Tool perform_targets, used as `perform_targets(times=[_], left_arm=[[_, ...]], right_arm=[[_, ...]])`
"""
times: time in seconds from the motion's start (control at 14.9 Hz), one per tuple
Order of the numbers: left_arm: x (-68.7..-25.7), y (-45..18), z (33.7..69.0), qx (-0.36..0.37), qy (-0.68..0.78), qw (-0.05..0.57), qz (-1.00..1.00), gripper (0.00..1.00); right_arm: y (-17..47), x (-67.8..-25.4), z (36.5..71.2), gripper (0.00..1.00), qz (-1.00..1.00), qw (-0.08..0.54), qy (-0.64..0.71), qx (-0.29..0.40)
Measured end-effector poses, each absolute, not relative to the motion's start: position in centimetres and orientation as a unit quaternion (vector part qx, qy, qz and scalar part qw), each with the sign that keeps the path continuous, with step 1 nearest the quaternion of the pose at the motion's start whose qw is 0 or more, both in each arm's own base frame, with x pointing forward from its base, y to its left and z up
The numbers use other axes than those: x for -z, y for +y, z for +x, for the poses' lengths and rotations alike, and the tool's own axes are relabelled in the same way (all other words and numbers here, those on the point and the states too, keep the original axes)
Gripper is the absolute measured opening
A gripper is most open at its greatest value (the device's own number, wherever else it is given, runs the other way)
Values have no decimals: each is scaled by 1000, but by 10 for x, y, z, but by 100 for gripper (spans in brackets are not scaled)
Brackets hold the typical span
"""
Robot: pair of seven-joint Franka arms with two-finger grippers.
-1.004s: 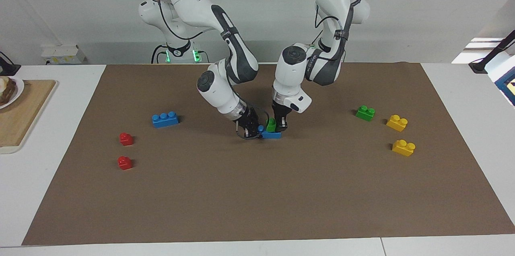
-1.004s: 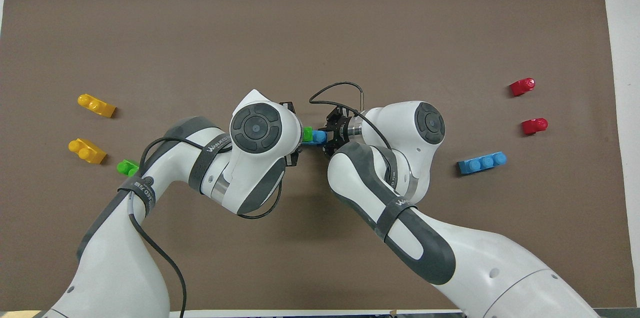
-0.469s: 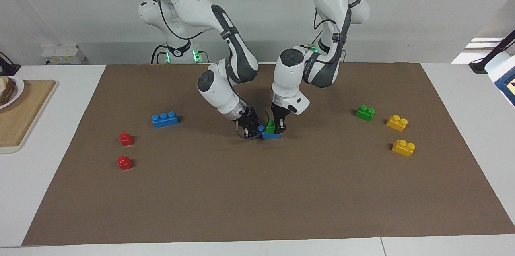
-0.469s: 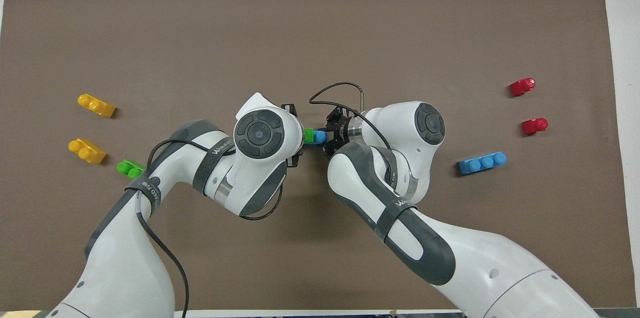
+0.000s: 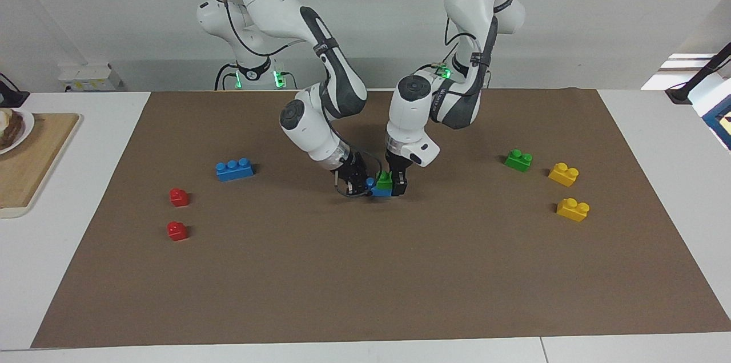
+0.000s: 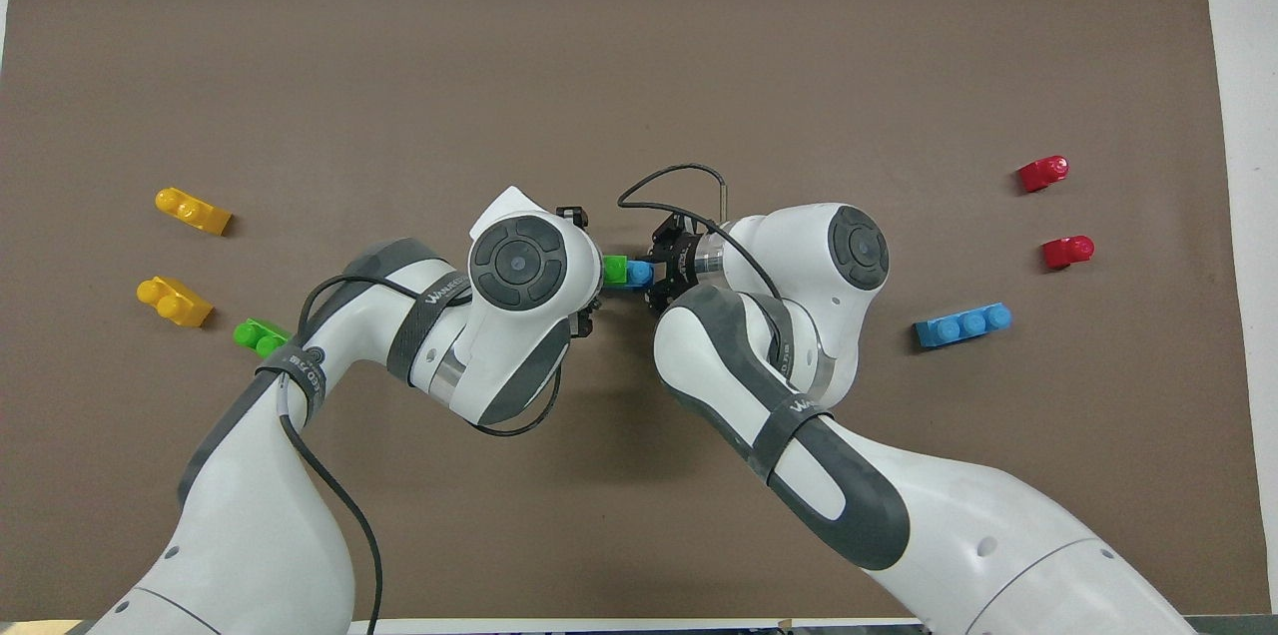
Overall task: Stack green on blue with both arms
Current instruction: 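Press the green brick onto the blue brick end with the left gripper, then open both grippers and withdraw them from the joined bricks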
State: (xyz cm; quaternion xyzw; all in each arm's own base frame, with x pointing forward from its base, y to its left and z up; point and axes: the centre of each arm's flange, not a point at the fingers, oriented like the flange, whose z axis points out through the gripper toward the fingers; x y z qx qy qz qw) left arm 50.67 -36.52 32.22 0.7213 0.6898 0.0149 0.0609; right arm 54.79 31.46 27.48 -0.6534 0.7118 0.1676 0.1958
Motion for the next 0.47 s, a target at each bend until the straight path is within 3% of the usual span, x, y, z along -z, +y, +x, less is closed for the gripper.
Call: perform_targets(times=[0.13,0.33,0.47], left_arm=[[-341,-356,507,-17,686,50,726,100],[-381,-338,503,-20,673,30,739,100],[-407,-328,497,-23,660,23,750,100]], right_arm=[[314,-275,548,35,-653,196,712,-168],[314,-275,548,35,-652,196,713,-168],[311,-271,548,48,-651,194,715,-166]])
